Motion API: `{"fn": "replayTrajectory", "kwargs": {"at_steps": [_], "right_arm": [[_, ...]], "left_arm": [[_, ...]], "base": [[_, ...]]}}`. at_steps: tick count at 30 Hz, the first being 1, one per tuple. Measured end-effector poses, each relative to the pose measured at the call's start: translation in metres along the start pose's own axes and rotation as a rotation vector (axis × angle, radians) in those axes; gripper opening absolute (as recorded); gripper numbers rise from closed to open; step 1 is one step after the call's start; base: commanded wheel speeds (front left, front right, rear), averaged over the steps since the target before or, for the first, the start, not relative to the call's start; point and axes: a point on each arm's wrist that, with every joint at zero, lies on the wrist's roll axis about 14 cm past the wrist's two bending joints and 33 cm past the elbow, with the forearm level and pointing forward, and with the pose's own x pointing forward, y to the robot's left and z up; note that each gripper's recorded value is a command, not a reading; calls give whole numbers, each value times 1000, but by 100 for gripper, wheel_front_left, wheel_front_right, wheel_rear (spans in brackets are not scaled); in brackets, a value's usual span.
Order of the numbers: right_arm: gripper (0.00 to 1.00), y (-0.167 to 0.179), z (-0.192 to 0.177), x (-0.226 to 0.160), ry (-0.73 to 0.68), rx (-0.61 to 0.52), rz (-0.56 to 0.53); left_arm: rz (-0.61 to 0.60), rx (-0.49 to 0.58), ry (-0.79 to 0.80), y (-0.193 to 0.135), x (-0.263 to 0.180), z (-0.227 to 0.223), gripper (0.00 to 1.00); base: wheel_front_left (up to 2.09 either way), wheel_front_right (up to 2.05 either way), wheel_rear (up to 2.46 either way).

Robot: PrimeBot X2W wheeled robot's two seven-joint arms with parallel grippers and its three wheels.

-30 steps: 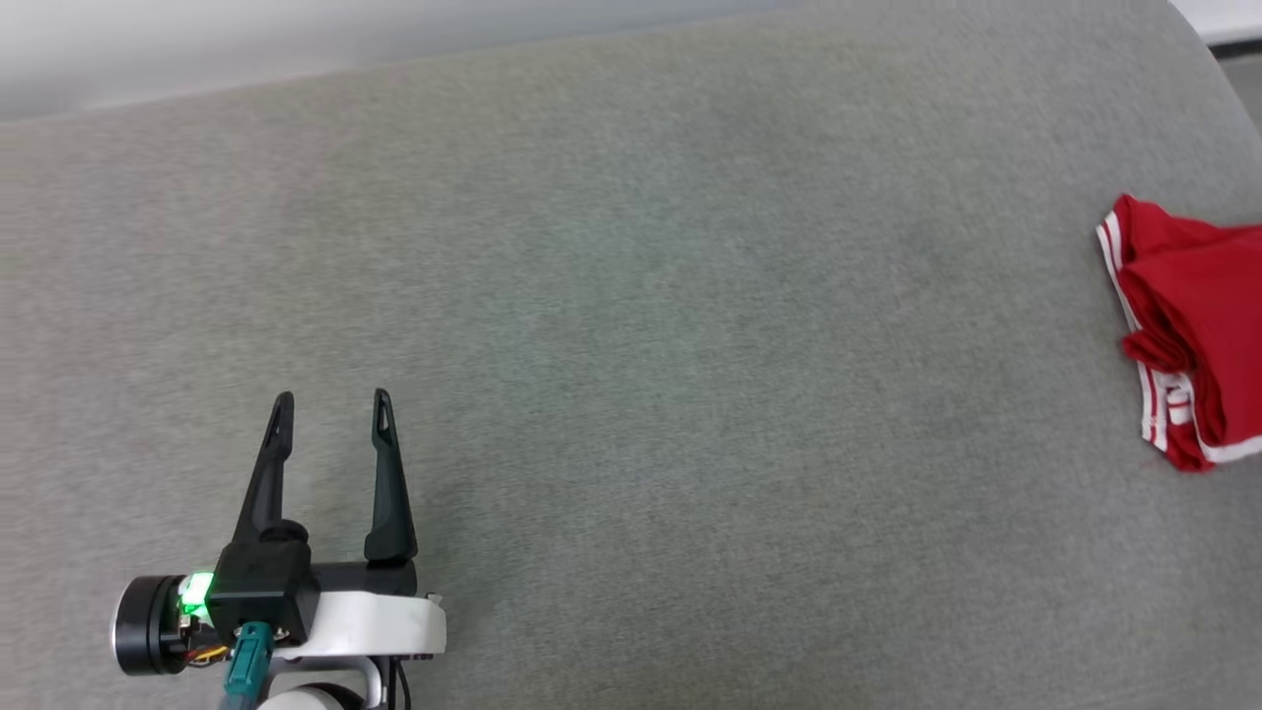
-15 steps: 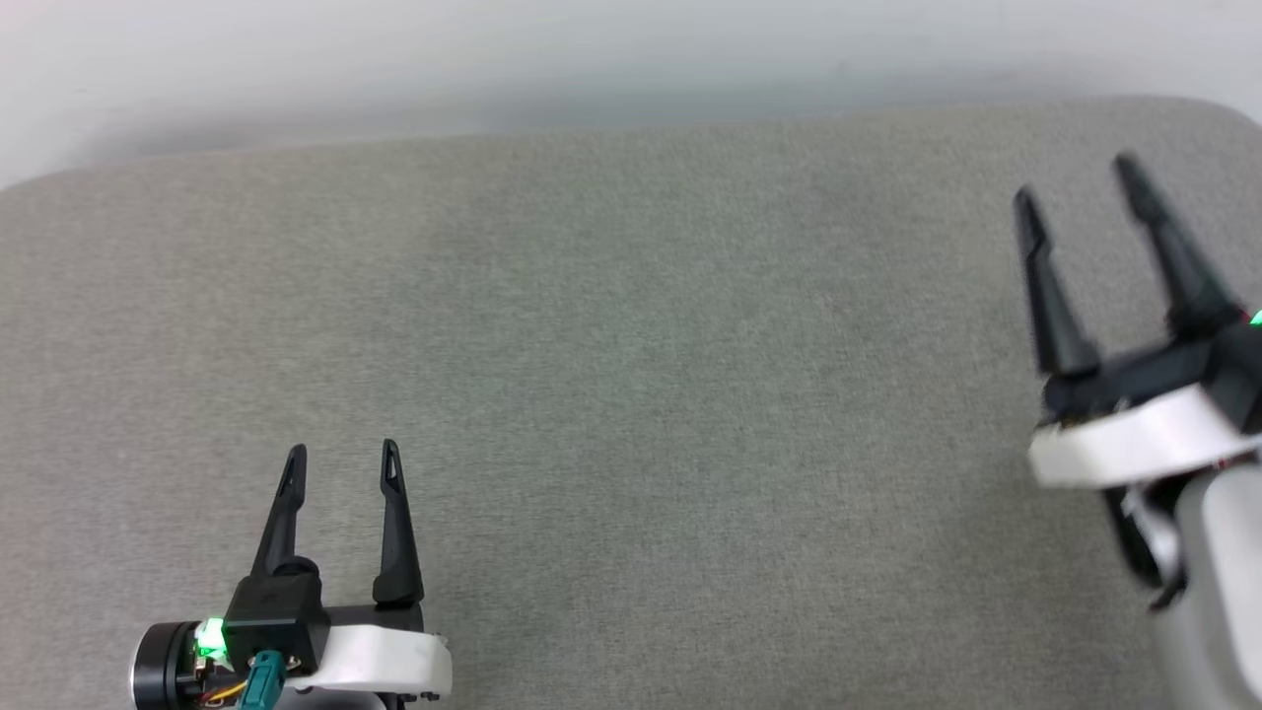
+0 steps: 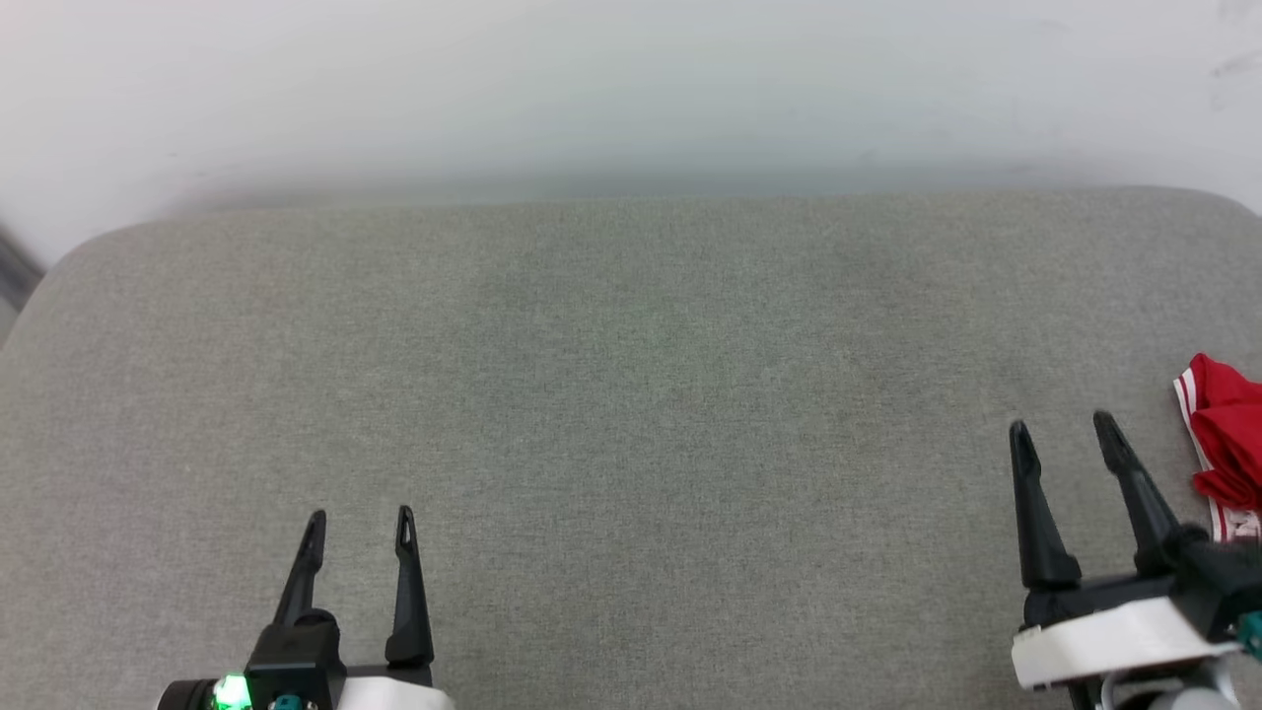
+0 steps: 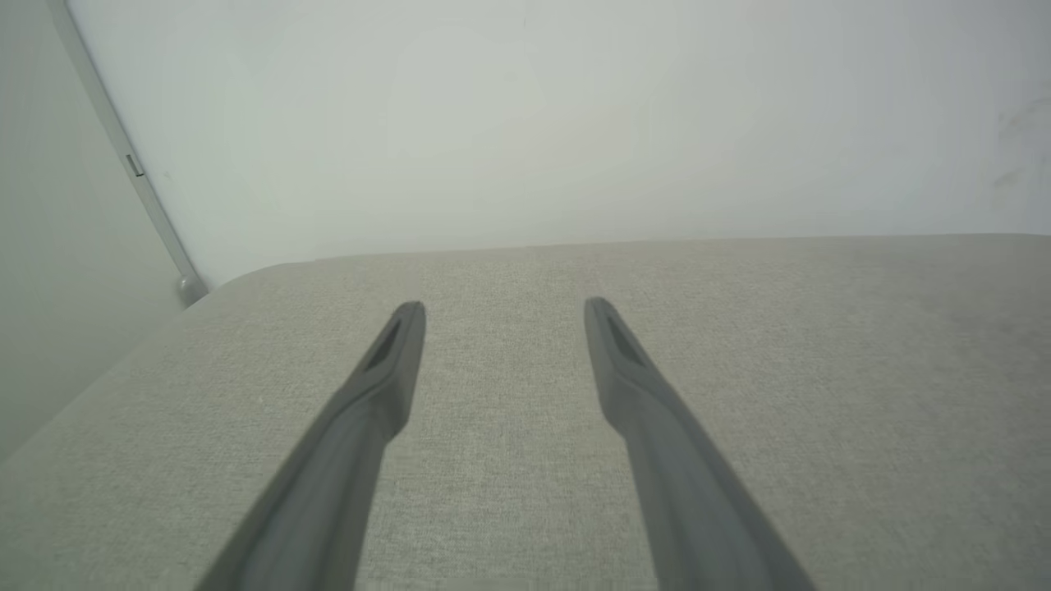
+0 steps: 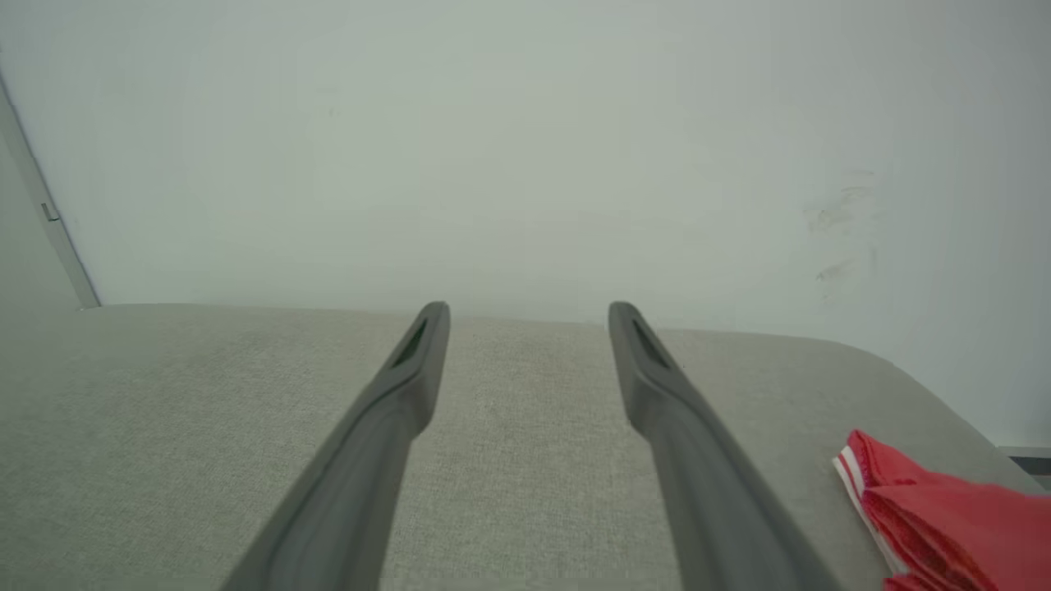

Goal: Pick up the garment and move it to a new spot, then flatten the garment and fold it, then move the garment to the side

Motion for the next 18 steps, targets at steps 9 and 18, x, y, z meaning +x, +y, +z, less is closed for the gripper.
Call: {"fn": "replayTrajectory", "kwargs": {"at_steps": [9, 18], "right_arm": [[100, -7, -10, -40, 46, 40, -76], [100, -2, -11, -56, 57, 52, -78]], "left_arm": [[-18, -5, 15, -3, -14, -3, 100], [-33, -11, 29, -5, -24, -6, 100]], "base": [[0, 0, 0], [0, 0, 0]]}}
